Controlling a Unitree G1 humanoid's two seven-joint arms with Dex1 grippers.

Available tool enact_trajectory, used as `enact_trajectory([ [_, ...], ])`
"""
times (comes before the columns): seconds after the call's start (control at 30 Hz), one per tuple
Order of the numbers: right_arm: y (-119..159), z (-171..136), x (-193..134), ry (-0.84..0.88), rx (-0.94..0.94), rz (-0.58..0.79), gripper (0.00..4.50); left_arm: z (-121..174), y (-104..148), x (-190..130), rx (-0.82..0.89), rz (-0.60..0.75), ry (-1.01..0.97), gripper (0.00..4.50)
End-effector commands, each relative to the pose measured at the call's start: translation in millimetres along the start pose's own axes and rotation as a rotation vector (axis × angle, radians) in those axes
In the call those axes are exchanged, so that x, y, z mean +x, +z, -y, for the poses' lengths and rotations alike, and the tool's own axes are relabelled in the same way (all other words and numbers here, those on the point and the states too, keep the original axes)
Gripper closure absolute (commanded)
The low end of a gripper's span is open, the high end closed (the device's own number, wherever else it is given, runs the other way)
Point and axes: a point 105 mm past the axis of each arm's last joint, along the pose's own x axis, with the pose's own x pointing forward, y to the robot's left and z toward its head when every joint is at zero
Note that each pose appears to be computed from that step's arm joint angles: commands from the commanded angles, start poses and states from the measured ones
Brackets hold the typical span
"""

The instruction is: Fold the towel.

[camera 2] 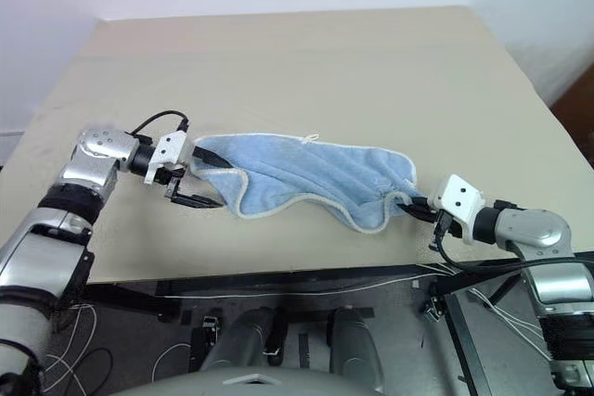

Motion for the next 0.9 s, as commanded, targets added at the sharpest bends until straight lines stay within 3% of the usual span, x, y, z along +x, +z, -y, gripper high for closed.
enact_trajectory([
  [0.03,7.7,9.6,-0.5,-0.021,-0.041,0.007,4.5,-4.4,10.9,0.6,0.007,0.064,0.027,0.06],
  [0.23,3.0,15.9,0.1,-0.026,-0.045,-0.001,4.5,-10.9,15.2,8.3,0.011,0.056,0.019,0.06],
  [0.4,-2.8,14.4,0.6,-0.026,-0.051,-0.011,4.5,-11.3,9.7,8.3,0.008,0.017,0.009,1.26],
  [0.7,-3.5,11.0,0.0,-0.036,-0.065,-0.022,4.5,-20.9,8.5,2.0,-0.033,0.004,0.042,4.39],
  [0.9,2.7,12.2,0.1,-0.041,-0.065,-0.007,4.5,-26.0,17.8,-2.3,-0.104,0.063,0.057,4.47],
])
